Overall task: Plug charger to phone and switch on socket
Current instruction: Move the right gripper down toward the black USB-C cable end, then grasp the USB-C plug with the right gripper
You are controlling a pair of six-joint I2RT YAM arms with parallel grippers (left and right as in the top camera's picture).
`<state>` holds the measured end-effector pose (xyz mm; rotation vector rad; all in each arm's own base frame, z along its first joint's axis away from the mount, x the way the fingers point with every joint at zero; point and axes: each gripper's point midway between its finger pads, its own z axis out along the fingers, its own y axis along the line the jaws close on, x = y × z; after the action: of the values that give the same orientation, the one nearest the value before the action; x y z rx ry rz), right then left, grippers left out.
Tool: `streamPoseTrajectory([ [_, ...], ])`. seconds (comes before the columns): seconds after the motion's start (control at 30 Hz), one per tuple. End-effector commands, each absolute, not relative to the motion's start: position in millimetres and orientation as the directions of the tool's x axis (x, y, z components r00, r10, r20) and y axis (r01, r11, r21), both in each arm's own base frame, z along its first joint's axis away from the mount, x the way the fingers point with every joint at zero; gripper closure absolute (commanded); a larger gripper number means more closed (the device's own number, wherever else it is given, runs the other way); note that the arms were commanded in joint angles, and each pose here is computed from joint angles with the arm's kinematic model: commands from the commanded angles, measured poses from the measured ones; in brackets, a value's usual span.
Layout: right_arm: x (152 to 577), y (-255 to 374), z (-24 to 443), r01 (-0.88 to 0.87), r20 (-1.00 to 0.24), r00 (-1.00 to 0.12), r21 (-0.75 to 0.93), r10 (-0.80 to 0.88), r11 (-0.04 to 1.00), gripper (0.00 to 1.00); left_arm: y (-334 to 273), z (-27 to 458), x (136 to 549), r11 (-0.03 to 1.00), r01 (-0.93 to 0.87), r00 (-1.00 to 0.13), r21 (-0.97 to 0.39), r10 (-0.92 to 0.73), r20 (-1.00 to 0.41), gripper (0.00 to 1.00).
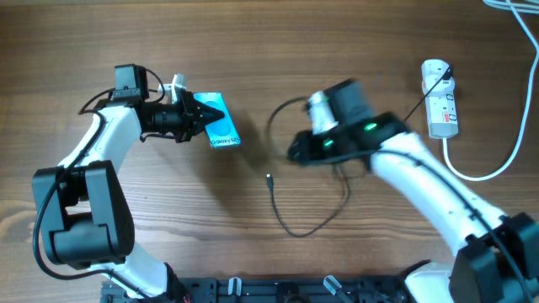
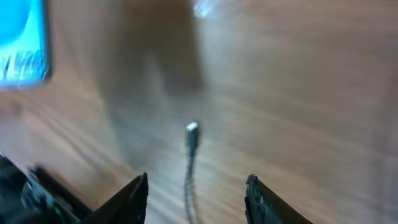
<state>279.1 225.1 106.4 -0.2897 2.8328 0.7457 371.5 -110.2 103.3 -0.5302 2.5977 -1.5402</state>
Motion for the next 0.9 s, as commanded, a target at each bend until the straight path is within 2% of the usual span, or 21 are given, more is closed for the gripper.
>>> streamPoseTrajectory([
  [0.0, 248.6, 238.0, 74.5, -0.201, -0.200, -0.968, 0.240, -0.154, 0.950, 0.50, -106.8, 101.8, 373.9, 0.464, -0.234, -0.940, -0.854, -0.333, 0.077, 0.96],
  [0.1, 218.7, 251.0, 49.7, -0.224, -0.110, -0.972, 0.186, -0.207, 0.957, 0.55, -106.8, 101.8, 374.0, 0.465, -0.234, -0.940, -0.854, -0.333, 0.077, 0.96],
  [0.13, 203.3, 258.4, 28.6, -0.246, -0.047, -0.969, 0.163, -0.242, 0.955, 0.56, -106.8, 101.8, 374.0, 0.465, -0.234, -0.940, -0.854, -0.333, 0.077, 0.96],
  [0.23, 181.6, 270.9, 1.0, -0.273, 0.057, -0.956, 0.177, -0.287, 0.946, 0.57, -106.8, 101.8, 374.0, 0.465, -0.234, -0.940, -0.854, -0.333, 0.077, 0.96],
  [0.37, 180.6, 272.8, -2.8, -0.269, 0.069, -0.956, 0.183, -0.285, 0.946, 0.68, -106.7, 101.8, 374.0, 0.465, -0.234, -0.940, -0.854, -0.333, 0.077, 0.96],
  [0.4, 184.9, 275.4, -2.8, -0.266, 0.048, -0.959, 0.186, -0.280, 0.946, 0.83, -106.7, 101.8, 374.0, 0.465, -0.234, -0.940, -0.854, -0.333, 0.077, 0.96],
  [0.47, 184.0, 274.2, -2.9, -0.265, 0.054, -0.959, 0.182, -0.279, 0.947, 0.96, -106.7, 101.8, 374.0, 0.465, -0.234, -0.940, -0.854, -0.333, 0.077, 0.96],
  [0.63, 194.0, 253.8, -2.8, -0.204, 0.090, -0.971, 0.157, -0.219, 0.966, 0.96, -106.7, 101.8, 374.0, 0.465, -0.234, -0.940, -0.854, -0.333, 0.077, 0.96],
  [0.67, 202.6, 237.0, -1.1, -0.205, 0.102, -0.970, 0.126, -0.218, 0.971, 0.96, -106.7, 101.8, 374.0, 0.465, -0.234, -0.940, -0.854, -0.333, 0.077, 0.96],
  [0.77, 233.4, 155.6, 4.1, -0.128, 0.101, -0.988, -0.132, -0.115, 0.983, 0.96, -106.7, 101.8, 373.9, 0.465, -0.234, -0.940, -0.854, -0.333, 0.077, 0.96],
  [0.87, 246.5, 124.7, 5.2, -0.071, 0.112, -0.992, -0.159, -0.054, 0.985, 0.96, -106.7, 101.8, 373.9, 0.465, -0.234, -0.940, -0.854, -0.333, 0.077, 0.96],
])
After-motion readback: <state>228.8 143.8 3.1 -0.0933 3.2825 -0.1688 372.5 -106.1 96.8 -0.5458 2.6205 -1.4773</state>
